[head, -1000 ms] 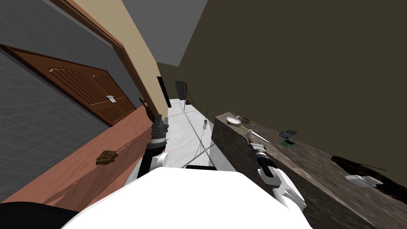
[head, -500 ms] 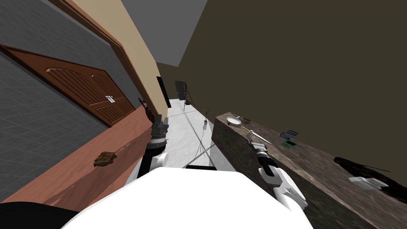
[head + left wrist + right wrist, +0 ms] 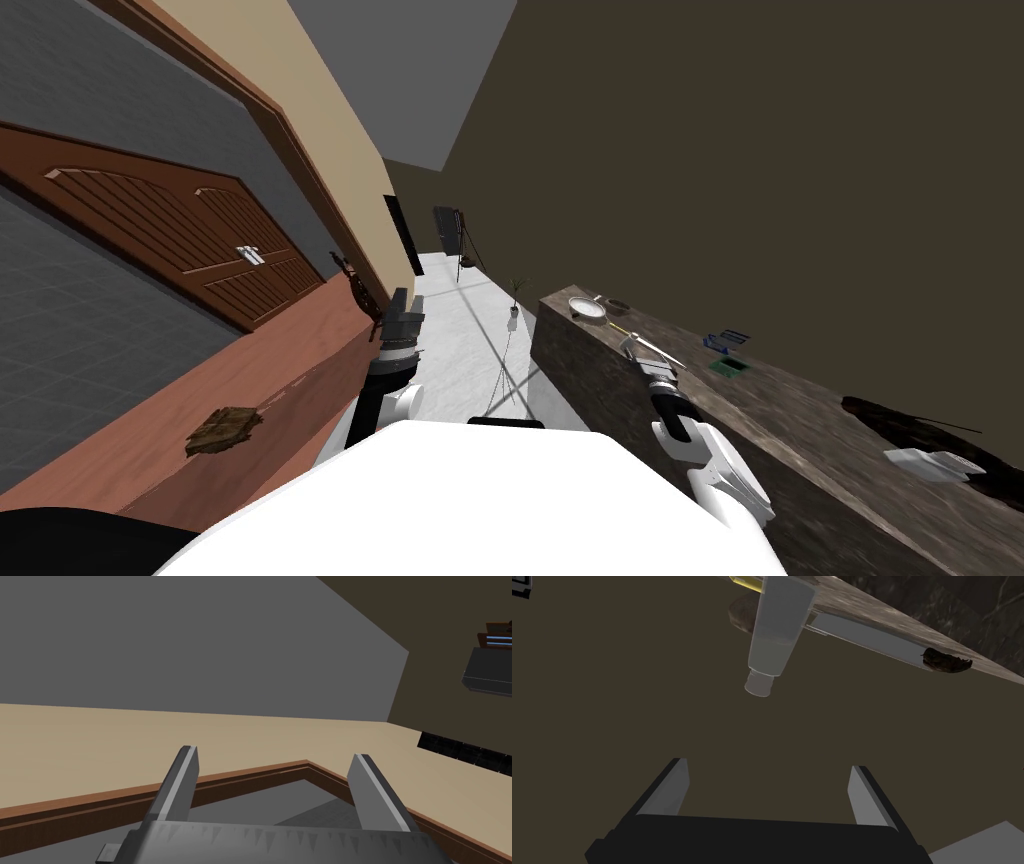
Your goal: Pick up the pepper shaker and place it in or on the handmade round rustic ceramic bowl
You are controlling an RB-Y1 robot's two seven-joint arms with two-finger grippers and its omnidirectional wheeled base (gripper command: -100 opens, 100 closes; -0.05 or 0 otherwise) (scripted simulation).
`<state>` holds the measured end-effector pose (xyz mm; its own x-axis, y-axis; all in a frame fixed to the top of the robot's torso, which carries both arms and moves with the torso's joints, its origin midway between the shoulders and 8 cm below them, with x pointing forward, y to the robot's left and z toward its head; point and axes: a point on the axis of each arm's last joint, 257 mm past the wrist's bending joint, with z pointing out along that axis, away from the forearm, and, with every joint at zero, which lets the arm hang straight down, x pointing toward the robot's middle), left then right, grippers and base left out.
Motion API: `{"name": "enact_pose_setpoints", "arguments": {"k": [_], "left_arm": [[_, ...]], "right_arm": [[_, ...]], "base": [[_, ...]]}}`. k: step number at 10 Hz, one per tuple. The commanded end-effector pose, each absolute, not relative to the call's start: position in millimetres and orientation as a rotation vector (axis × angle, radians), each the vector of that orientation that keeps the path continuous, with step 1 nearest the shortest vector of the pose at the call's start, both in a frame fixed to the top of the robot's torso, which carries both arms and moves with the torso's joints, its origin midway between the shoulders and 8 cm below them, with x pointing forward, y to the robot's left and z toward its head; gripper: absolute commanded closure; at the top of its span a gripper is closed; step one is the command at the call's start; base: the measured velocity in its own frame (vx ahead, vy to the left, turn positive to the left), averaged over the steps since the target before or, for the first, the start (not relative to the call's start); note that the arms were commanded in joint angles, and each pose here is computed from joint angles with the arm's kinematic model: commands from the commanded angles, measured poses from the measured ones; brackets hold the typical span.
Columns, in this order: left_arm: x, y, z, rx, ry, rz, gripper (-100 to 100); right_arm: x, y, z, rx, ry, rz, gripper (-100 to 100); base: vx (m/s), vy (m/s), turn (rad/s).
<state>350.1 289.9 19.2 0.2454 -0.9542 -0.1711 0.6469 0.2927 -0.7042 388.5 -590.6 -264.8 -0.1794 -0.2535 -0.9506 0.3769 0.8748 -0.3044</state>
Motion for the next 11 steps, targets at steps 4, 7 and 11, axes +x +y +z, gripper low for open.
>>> {"name": "enact_pose_setpoints", "arguments": {"k": [4, 7, 11], "left_arm": [[350, 290, 19, -0.562, 0.655, -1.174, 0], [350, 290, 19, -0.562, 0.655, -1.174, 0], [350, 290, 19, -0.562, 0.655, -1.174, 0]], "right_arm": [[372, -589, -283, 0.211, 1.666, -0.549, -100], [367, -588, -286, 0.24, 1.665, -0.546, -100], [368, -588, -286, 0.241, 1.665, -0.547, 100]], "base": [[0.194, -0.078, -0.033], [0.138, -0.075, -0.029], [0.005, -0.003, -0.002]]}}
